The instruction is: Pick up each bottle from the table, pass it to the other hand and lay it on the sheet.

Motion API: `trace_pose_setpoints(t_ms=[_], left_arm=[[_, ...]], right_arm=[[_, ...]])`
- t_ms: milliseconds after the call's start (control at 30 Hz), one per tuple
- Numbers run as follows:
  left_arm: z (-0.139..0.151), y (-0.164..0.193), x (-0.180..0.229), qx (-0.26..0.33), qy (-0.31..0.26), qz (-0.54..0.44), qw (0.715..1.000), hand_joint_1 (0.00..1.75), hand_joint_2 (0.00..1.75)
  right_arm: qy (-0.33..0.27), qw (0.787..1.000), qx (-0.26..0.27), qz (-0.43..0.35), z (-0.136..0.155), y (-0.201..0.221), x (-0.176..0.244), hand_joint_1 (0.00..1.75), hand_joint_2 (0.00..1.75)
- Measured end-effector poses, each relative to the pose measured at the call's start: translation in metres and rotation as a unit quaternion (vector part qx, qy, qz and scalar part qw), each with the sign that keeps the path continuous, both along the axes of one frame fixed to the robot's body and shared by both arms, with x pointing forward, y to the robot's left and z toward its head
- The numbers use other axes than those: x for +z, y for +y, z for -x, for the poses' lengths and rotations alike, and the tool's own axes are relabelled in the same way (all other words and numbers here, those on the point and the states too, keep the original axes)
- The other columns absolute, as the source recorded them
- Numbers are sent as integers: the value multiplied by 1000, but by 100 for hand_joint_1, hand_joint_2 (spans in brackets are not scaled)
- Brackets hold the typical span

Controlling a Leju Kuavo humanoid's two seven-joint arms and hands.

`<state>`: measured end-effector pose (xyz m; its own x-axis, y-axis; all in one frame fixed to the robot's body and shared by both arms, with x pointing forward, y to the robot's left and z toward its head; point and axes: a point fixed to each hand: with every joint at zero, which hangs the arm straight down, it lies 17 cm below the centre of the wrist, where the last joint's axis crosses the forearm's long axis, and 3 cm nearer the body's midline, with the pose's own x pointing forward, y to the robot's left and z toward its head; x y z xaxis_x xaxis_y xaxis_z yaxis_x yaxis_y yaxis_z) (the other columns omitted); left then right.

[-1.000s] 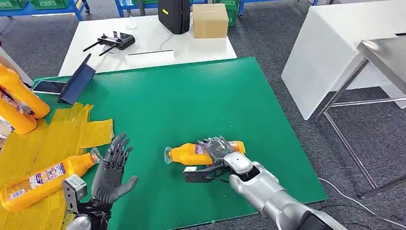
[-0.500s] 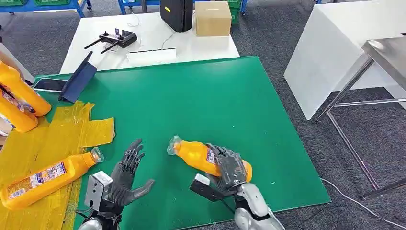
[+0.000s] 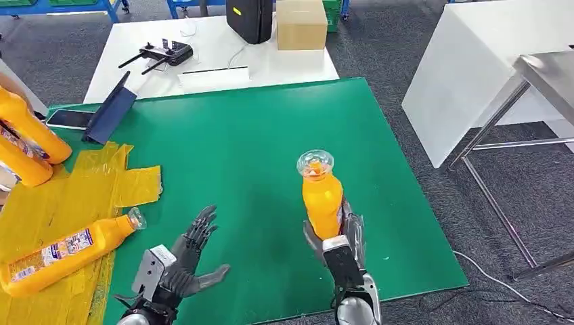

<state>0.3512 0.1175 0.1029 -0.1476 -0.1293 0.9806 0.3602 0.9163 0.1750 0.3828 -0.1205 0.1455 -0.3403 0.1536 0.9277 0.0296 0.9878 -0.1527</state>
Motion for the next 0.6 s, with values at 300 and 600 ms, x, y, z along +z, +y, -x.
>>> trace_pose_setpoints(t_ms=[300,600], left_arm=[[-11,-32,18,-57,-18,4,998,0,175],[-13,-61,37,-115,-31,28,992,0,175]], right_arm=[[3,1000,23,5,3,28,0,175,175],[6,996,82,34,2,76,-4,175,175]])
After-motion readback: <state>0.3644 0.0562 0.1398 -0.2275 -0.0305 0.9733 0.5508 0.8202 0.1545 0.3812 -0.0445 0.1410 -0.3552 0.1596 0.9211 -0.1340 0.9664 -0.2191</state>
